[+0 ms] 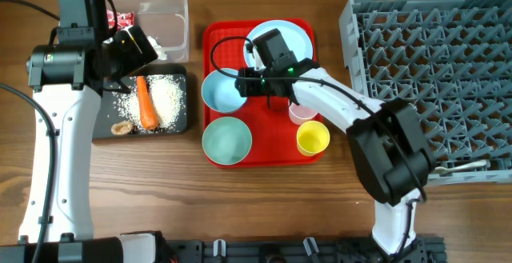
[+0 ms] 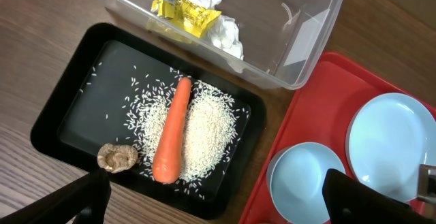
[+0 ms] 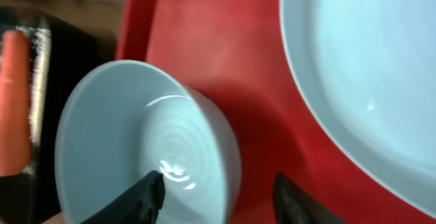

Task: Sort waste into correct bins and load items into the dishwasher rack
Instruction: 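Reach the right gripper to the light-blue bowl and grasp its rim, then lift the light-blue bowl and set it upright in the dish rack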

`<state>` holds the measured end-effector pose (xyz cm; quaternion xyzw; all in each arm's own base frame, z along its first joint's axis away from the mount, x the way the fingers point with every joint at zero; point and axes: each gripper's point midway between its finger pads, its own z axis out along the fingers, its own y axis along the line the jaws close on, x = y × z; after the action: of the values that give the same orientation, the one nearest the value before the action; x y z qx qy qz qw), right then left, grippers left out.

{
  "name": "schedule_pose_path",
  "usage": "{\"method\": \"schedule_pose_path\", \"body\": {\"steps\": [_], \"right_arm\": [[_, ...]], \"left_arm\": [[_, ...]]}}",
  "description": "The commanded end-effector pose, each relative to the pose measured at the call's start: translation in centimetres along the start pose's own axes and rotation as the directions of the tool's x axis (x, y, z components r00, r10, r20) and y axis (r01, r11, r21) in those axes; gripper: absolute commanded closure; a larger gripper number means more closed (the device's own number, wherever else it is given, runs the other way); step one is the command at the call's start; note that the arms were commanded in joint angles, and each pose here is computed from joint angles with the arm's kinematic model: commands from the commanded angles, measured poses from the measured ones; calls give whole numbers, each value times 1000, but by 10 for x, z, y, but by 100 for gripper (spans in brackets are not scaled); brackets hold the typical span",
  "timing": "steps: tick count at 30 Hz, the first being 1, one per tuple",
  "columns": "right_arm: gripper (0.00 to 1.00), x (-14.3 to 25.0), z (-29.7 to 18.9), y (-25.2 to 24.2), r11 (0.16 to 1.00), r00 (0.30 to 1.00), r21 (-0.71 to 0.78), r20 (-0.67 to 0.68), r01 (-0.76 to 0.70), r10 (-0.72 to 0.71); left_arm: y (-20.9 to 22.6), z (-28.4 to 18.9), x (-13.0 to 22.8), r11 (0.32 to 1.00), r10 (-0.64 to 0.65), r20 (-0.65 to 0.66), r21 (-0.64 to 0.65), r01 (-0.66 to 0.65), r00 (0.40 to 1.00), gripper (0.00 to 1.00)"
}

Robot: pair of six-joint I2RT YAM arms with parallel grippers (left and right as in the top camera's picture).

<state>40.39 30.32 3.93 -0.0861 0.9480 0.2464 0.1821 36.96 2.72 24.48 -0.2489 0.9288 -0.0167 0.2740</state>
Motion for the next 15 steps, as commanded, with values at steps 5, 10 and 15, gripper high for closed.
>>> {"method": "schedule_pose_path", "body": {"steps": [5, 10, 15], "right_arm": [[89, -8, 2, -7, 998, 998, 37, 32, -47, 46], [95, -14, -1, -2, 999, 998, 21, 54, -41, 40], [96, -37, -34, 7, 999, 990, 14, 139, -30, 28]], "left_arm": [[2, -2, -3, 1000, -5, 14, -9, 5, 1000, 0], [2, -2, -3, 1000, -5, 14, -9, 5, 1000, 0], [2, -2, -3, 1000, -5, 15, -9, 5, 1000, 0]]}}
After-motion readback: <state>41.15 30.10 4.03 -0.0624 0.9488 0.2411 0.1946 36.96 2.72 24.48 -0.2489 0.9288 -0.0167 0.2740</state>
